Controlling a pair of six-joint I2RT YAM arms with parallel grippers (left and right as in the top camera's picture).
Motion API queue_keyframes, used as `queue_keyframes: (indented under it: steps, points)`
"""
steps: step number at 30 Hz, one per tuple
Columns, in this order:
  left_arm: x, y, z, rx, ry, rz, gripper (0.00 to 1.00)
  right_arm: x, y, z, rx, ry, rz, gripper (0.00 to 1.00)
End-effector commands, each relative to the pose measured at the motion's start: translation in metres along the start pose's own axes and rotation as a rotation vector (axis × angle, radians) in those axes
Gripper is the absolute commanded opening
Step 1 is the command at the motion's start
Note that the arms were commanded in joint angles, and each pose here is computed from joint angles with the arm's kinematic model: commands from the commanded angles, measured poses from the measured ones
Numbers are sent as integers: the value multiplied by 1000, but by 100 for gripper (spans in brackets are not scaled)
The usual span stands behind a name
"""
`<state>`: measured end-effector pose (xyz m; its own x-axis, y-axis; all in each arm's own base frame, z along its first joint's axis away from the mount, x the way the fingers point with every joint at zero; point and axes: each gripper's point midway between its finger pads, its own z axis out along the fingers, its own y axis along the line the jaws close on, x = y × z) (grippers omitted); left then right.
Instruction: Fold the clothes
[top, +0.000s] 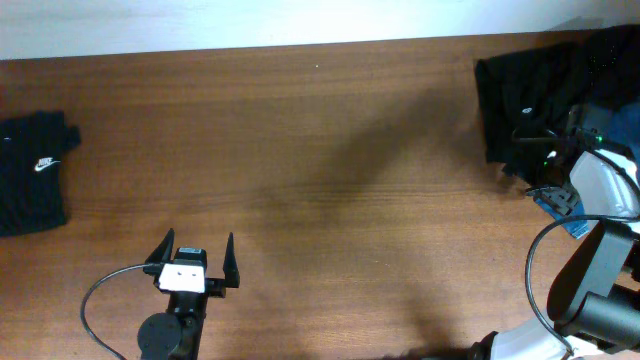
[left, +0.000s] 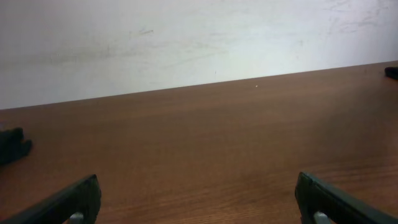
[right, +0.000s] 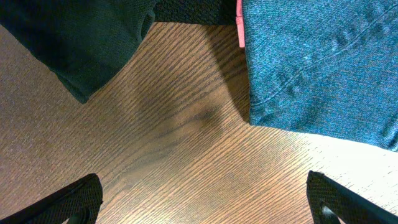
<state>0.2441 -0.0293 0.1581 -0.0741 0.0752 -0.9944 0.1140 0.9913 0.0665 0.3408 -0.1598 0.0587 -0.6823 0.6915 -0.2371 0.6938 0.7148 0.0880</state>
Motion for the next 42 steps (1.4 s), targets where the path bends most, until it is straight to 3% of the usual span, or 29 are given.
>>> queue_keyframes:
  steps: [1,32,36,42]
  points:
    - [1,3,0,-16,-5,19,99,-7,-1,-7,1,-26,17,99]
    - [1,3,0,-16,-5,19,99,-6,-1,-4,3,-20,17,99]
    - [1,3,0,-16,-5,19,99,-12,1,-21,-14,-66,15,99]
    - [1,3,0,-16,-5,19,99,-25,17,-91,-90,-251,-10,99]
